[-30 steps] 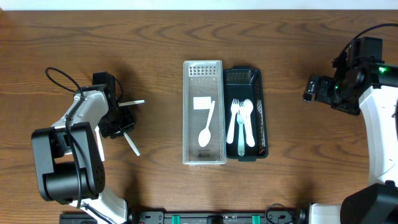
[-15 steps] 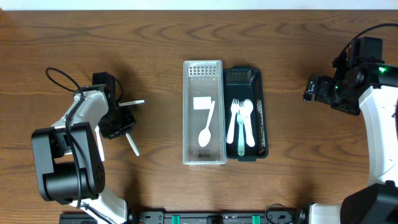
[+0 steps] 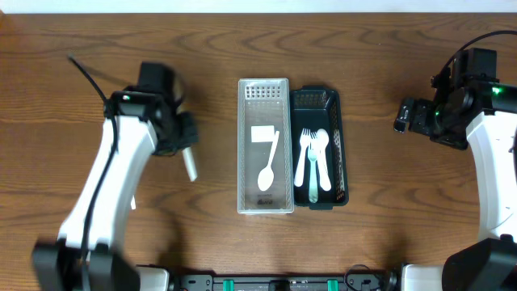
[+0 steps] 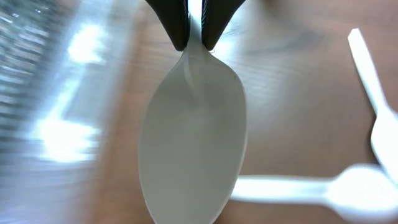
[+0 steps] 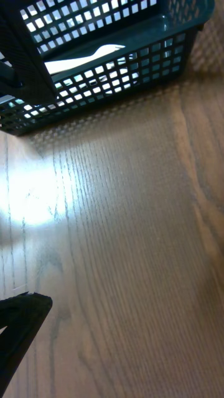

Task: Pack container
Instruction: 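Lower the spoon into the white basket and open the left gripper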

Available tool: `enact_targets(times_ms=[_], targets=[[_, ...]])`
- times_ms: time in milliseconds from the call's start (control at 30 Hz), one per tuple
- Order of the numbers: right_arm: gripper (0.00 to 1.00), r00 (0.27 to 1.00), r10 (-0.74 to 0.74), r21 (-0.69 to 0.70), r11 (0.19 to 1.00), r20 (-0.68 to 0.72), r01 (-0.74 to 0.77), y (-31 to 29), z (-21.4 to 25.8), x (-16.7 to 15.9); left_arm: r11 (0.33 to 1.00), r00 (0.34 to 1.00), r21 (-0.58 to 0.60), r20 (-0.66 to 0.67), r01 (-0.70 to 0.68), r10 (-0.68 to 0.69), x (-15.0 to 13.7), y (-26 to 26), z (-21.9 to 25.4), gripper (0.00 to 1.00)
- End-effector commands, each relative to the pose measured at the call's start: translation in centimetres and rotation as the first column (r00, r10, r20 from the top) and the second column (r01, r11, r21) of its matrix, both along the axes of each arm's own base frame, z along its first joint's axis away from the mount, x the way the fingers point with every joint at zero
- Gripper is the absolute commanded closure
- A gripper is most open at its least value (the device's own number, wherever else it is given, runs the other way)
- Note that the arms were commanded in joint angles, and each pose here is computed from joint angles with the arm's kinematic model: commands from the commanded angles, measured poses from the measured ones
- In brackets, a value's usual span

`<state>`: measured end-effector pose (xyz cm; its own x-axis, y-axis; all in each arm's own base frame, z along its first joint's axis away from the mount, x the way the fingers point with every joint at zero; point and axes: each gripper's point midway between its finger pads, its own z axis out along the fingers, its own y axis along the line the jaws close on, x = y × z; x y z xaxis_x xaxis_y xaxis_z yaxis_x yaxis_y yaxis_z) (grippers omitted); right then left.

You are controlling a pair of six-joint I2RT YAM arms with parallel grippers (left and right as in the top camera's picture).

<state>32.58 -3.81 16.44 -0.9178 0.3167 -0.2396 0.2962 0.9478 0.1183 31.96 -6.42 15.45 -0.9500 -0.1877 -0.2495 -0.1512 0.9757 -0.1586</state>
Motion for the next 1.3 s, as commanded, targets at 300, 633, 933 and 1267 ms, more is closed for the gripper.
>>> enact_targets(times_ms=[300,633,933,1267], targets=[[0.01,1.0,0.022,0.006,1.0,-0.013,-0.022,0.2,-0.4,-0.1,0.909,0.897,0.033,0.15,0.415,-0.415,-2.1,-14.2,3.7,0.94],[0.01,1.0,0.022,0.007,1.0,-0.021,-0.022,0.3,-0.4,-0.3,0.92,0.921,0.061,-0.084,0.386,-0.381,-0.6,-15.6,-6.1,0.94],[0.01,0.999,0.025,0.006,1.0,-0.022,-0.025,0.3,-0.4,-0.3,0.913,0.913,0.07,-0.108,0.401,-0.393,-0.6,-15.5,-7.1,0.68],[0.01,0.999,0.033,0.004,0.999,-0.023,-0.033,0.2,-0.4,-0.4,0.9,0.902,0.079,0.013,0.429,-0.431,-0.8,-14.5,-1.7,0.49]])
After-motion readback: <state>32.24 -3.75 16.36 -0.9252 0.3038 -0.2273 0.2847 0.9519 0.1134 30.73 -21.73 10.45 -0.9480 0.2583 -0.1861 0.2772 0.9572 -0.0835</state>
